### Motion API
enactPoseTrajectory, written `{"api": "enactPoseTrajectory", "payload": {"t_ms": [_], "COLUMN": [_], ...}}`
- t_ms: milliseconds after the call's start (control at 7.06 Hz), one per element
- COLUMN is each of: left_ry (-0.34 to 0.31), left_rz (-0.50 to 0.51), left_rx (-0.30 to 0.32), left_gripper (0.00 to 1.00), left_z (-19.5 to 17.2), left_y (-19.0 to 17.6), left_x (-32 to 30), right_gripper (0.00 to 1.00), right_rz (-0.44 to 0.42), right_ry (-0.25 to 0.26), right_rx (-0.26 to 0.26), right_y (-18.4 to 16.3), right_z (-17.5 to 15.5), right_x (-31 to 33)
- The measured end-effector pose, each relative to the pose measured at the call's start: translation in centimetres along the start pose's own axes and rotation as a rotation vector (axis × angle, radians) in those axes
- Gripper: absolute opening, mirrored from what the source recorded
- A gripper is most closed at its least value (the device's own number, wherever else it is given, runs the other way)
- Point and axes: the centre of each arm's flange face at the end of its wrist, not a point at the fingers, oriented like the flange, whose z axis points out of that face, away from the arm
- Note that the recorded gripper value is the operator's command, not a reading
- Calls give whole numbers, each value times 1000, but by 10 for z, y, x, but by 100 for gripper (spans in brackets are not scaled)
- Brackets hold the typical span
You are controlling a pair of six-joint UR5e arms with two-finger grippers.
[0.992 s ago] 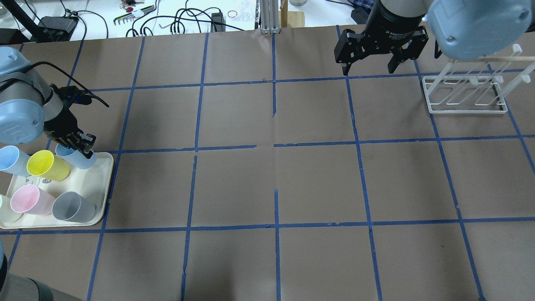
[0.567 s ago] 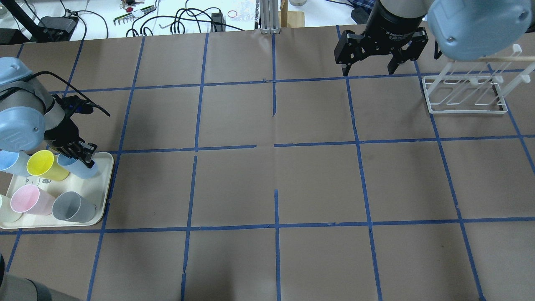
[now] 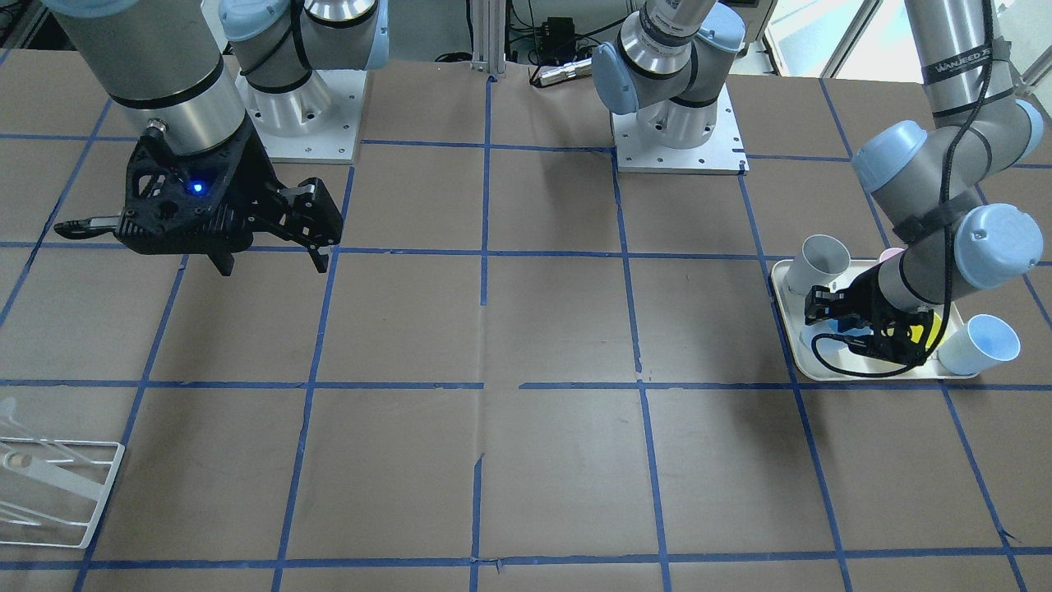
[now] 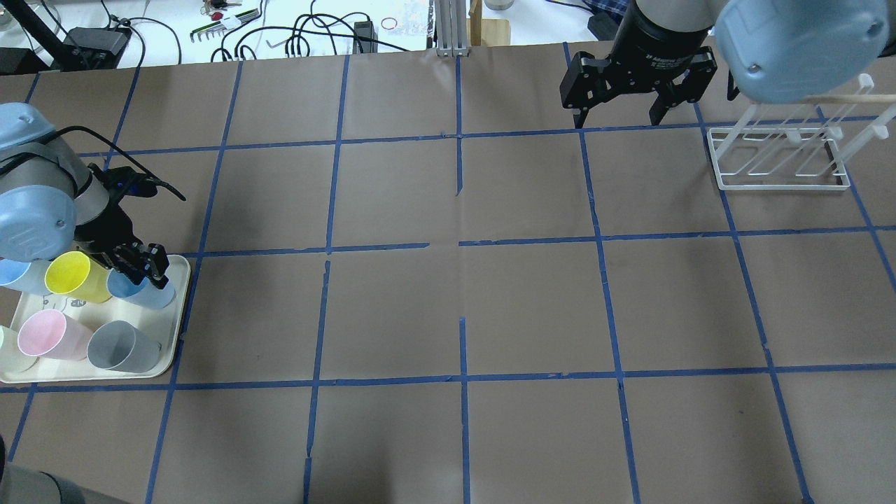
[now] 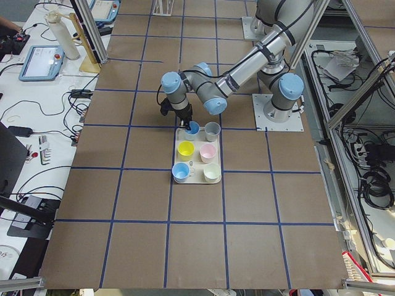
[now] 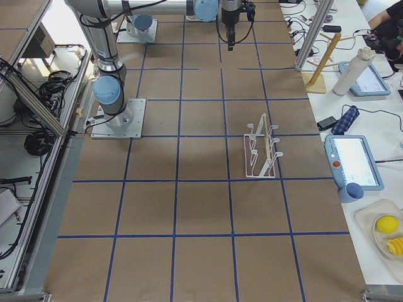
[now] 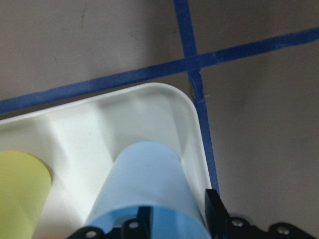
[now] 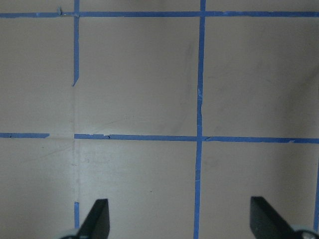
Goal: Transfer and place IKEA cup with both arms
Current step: 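Open the left gripper and raise it away from the tray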
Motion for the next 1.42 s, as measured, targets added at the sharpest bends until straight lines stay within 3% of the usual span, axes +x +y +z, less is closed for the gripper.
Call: {"api": "enactPoseTrajectory", "payload": {"t_ms": [142,425,708,992,1417], "left_ry": [-2,2,59,74,57], "left_rz": [-3,-30,-77,-58,-64], "left_rx": [5,16,92,166,172], "left_gripper": [100,100,100,100,100], "left_z": [-14,-84,-164,-217,-241], "left_y": [3,10,18,26,43], "left_x": [-1,1,29,98,235], "right_gripper": [100,100,100,100,100], "right_rz": [-1,-2,-2,-2,-2], "right_ry": [0,0,1,1,0], "right_rx": [-1,-3,-5,-5,-3], "right_y": [0,1,1,0,0], "right_z": [0,0,0,1,0], "right_x": [0,0,0,0,0]}}
